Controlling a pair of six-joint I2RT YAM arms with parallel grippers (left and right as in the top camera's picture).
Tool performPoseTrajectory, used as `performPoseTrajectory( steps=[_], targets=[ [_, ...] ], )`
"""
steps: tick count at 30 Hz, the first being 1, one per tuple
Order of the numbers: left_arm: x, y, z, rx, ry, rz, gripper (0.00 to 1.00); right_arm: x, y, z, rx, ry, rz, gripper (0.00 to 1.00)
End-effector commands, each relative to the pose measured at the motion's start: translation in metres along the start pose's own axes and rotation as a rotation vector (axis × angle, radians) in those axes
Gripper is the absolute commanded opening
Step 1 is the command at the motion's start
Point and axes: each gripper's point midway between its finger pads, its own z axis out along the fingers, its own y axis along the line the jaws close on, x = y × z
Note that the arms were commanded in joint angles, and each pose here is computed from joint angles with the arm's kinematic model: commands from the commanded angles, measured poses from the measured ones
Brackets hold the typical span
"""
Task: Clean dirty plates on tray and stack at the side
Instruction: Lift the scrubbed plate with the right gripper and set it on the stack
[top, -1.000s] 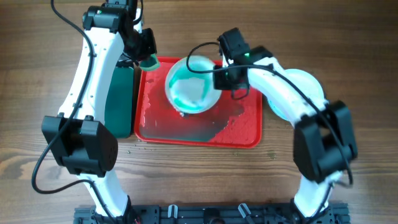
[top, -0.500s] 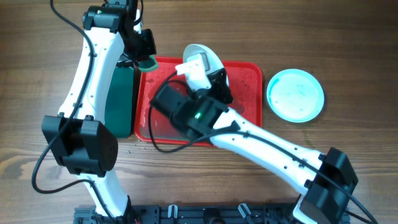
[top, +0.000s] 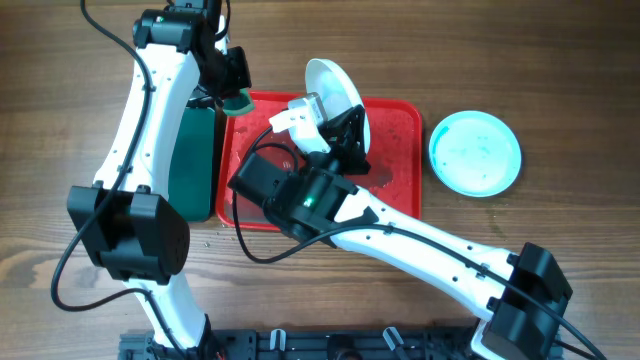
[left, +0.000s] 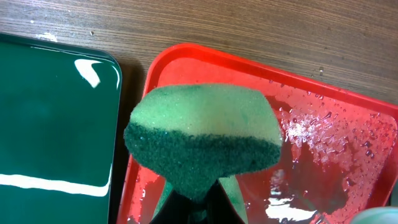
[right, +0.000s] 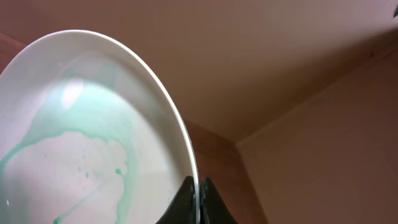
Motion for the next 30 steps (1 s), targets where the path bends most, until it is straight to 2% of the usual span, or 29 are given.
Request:
performPoseTrajectory(
  steps=[1, 3, 6, 9, 10, 15, 19, 21, 23, 25, 30],
  targets=[
    [-0.002, 0.004, 0.001, -0.014, -0.005, -0.014, 0.04, -0.008, -0.012, -0.003, 0.034, -0.023, 0.009, 0.04],
    [-0.002, 0.004, 0.001, -0.014, -0.005, -0.014, 0.04, -0.001, 0.004, -0.003, -0.061, 0.014, 0.005, 0.04],
    [-0.002, 0.005, 0.001, -0.015, -0.004, -0.014, 0.04, 0.025, 0.053, -0.004, -0.367, 0.169, 0.003, 0.04],
    [-0.002, 0.005, 0.001, -0.015, -0.005, -0.014, 0.04, 0.059, 0.097, -0.007, -0.684, 0.433, 0.129, 0.04],
    [-0.002, 0.005, 0.001, -0.015, -0.004, -0.014, 0.04, 0.073, 0.104, 0.001, -0.766, 0.541, 0.189, 0.04],
    [-0.001, 0.005, 0.001, -0.017, 0.002, -0.014, 0.04, 0.104, 0.096, 0.056, -0.945, 0.754, 0.345, 0.04],
    [0.002, 0.006, 0.001, -0.021, 0.011, -0.010, 0.04, 0.135, 0.058, 0.117, -0.932, 0.848, 0.497, 0.04],
    [0.003, 0.008, 0.001, -0.031, 0.016, -0.008, 0.04, 0.179, 0.018, 0.156, -0.818, 0.940, 0.576, 0.04],
    [0.003, 0.008, 0.001, -0.031, 0.016, -0.008, 0.04, 0.203, 0.001, 0.168, -0.749, 1.000, 0.614, 0.04],
    [0.003, 0.008, 0.001, -0.031, 0.016, -0.008, 0.04, 0.250, -0.026, 0.183, -0.632, 1.099, 0.688, 0.04],
    [0.004, 0.008, 0.001, -0.032, 0.020, -0.008, 0.04, 0.321, -0.058, 0.188, -0.504, 1.238, 0.795, 0.04]
  ],
)
